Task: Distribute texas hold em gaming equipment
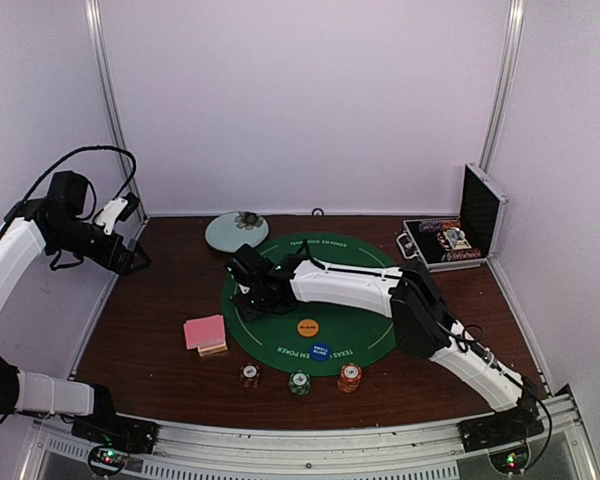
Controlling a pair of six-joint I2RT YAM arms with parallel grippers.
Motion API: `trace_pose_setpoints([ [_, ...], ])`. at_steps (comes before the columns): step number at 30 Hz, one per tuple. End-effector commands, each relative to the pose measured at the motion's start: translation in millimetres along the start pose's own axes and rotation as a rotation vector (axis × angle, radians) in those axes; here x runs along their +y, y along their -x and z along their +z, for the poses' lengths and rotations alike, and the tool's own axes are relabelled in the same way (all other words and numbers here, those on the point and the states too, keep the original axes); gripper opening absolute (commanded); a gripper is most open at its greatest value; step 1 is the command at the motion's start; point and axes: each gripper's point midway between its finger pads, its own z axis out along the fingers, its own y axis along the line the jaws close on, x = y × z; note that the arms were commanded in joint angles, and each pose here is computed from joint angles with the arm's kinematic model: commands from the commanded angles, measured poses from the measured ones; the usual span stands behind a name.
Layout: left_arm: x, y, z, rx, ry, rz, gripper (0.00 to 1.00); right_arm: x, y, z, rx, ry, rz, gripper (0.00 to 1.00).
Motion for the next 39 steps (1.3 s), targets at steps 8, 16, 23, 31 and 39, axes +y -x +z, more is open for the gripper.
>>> trace_pose_setpoints([
  [8,-2.6,-2.0,0.0,0.004,-0.022,0.011,0.98,-5.3,39.0,-25.0,-0.091,0.011,0.000,0.41],
  [16,-4.1,-1.9,-5.2,0.013,-0.021,0.029,0.98,-33.2,26.5,-92.6,-0.125,-0.086,0.037,0.75],
  [23,-5.9,-1.5,-8.5,0.015,-0.025,0.040,0.98,-55.2,-34.3,-122.7,-0.068,-0.167,0.098,0.80],
  [31,-8.5,0.8,-10.1,0.007,-0.040,0.041,0.97,-55.5,-87.9,-121.3,0.012,-0.182,0.131,0.73],
  [39,-10.7,4.4,-11.8,-0.006,-0.052,0.036,0.98,-61.3,-106.8,-110.9,0.047,-0.209,0.153,0.67],
])
